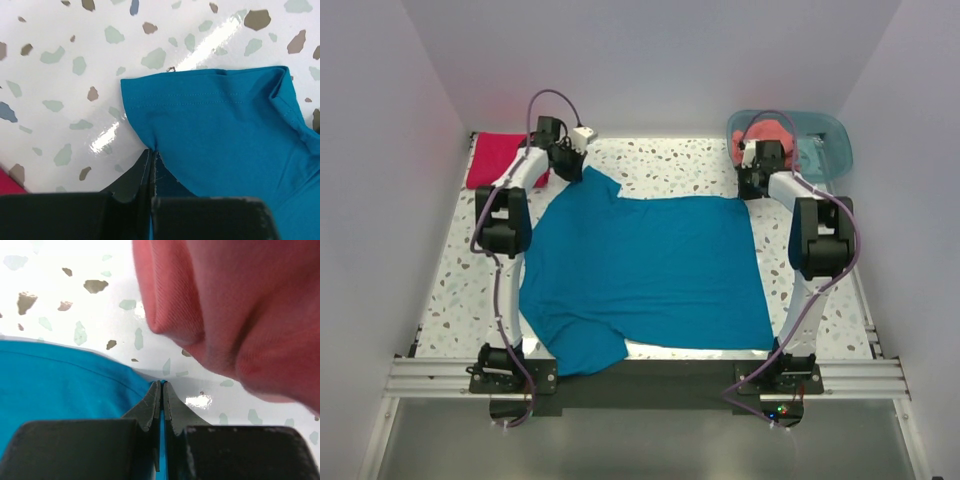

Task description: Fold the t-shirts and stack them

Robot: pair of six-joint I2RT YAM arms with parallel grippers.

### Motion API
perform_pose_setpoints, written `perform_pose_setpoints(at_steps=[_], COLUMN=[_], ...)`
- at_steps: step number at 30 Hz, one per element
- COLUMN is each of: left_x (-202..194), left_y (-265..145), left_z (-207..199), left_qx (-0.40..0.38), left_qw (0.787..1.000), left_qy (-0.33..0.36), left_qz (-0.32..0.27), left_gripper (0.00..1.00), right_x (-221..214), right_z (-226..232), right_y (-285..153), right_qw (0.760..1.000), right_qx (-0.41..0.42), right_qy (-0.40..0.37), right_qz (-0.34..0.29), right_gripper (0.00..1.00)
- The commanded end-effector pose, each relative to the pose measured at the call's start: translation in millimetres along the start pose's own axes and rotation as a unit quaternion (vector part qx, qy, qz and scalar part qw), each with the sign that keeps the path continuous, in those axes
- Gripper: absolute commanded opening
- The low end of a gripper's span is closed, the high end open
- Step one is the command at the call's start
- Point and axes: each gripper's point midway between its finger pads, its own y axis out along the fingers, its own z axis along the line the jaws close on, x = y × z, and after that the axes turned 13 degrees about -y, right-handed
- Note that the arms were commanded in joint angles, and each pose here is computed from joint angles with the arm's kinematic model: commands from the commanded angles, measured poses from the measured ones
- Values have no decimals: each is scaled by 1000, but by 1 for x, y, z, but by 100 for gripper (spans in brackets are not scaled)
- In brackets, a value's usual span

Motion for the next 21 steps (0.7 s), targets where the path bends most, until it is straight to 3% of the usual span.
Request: perform_pose_setpoints(at_steps=[1, 12, 21], left_x=[56, 75, 45], left_y=[-33, -104, -156], left_z=[5, -15, -46], left_qx=[2, -17, -29], left_qw=[996, 989, 986], left_qy=[18, 56, 85], left_qz=[-82, -136, -140], left_gripper=[0, 0, 0], right_x=[63, 74, 58], right_z=[-12, -14, -13], right_y=[-41, -77, -104], right_qw=[996, 991, 989], right_qx=[-8, -4, 16], right_qy=[-23, -50, -67], right_qz=[-90, -127, -134], right_gripper=[0, 0, 0])
